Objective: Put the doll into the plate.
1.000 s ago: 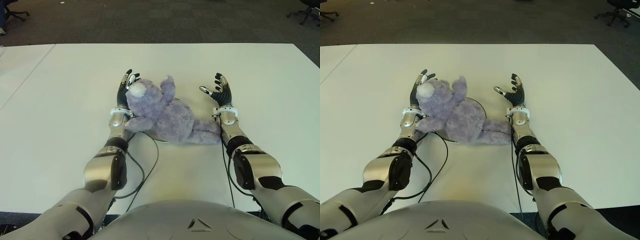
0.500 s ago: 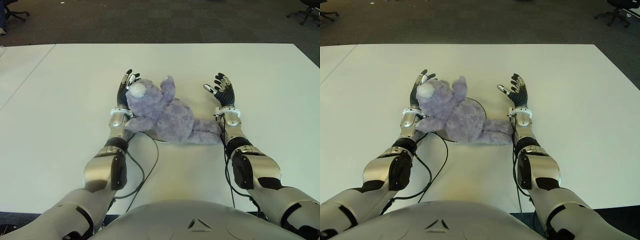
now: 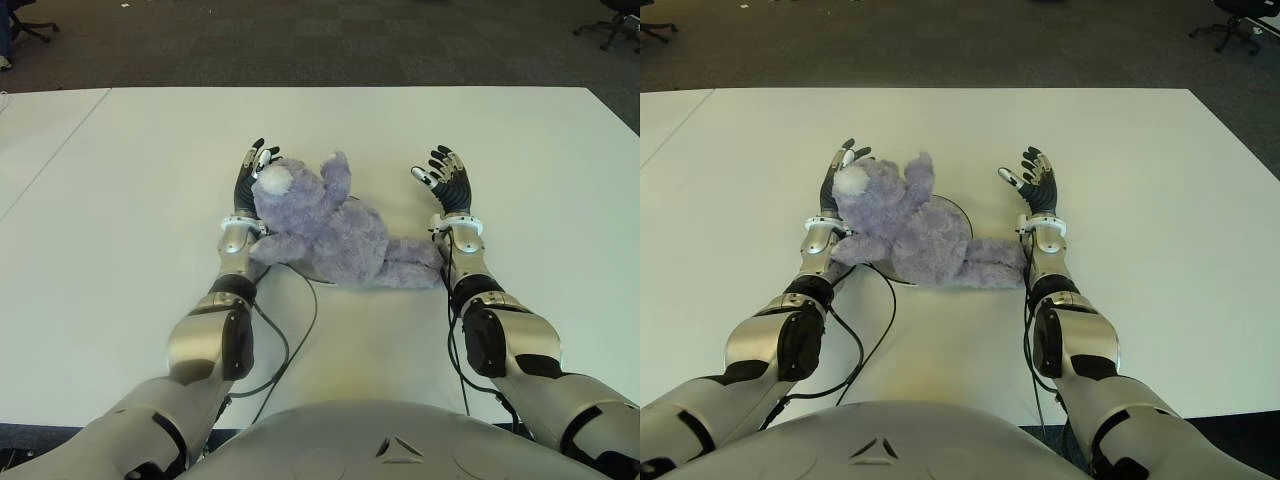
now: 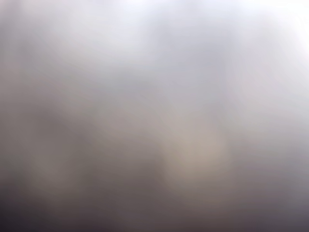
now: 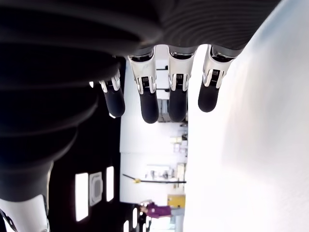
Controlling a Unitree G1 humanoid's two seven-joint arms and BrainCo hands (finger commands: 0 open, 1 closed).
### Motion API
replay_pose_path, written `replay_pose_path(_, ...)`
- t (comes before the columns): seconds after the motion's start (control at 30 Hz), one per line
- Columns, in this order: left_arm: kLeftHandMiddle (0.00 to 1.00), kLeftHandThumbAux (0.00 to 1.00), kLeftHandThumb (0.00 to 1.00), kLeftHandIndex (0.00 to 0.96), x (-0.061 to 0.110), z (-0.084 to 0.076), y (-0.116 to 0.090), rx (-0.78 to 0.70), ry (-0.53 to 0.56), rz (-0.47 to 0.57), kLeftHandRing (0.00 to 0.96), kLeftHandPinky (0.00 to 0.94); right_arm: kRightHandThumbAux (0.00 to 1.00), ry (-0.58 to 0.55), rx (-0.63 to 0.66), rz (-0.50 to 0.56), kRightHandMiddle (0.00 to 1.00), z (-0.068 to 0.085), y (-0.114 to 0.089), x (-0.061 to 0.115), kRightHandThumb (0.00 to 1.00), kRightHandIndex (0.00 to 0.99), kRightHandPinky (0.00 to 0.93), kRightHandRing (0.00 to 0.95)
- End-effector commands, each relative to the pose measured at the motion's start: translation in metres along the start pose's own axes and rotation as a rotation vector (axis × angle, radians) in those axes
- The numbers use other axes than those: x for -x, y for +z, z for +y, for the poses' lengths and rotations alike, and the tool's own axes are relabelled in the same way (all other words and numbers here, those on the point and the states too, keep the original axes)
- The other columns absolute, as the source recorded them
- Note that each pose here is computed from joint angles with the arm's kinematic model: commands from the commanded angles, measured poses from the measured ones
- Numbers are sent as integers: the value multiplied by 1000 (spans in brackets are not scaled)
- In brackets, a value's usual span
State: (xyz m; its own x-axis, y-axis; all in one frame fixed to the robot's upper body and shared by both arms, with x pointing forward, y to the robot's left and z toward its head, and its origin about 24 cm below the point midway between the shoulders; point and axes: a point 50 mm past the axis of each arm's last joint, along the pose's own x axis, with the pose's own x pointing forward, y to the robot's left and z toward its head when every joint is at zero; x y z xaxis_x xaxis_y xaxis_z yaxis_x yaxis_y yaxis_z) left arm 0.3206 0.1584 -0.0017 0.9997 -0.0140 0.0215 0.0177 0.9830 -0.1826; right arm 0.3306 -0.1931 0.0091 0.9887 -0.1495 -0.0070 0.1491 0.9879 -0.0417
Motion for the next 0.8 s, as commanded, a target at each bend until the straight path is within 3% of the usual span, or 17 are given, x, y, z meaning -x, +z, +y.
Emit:
replay_pose_path(0.03, 205, 354, 0, 31, 104, 8, -98, 70, 120, 406, 210, 209, 669, -5, -106, 511, 166, 16, -110, 99, 0, 135, 106, 136)
replay_pose_path(0.4, 220, 365, 0, 42, 104, 9, -98, 68, 119, 407, 223, 205, 620, -16, -130, 523, 183, 16, -111, 99, 0, 143, 114, 143)
replay_pose_path(0.8, 205, 361, 0, 36, 104, 9, -98, 83, 122, 407, 212, 202, 636, -22, -139, 517, 182, 16, -111, 100, 0, 145, 102, 150)
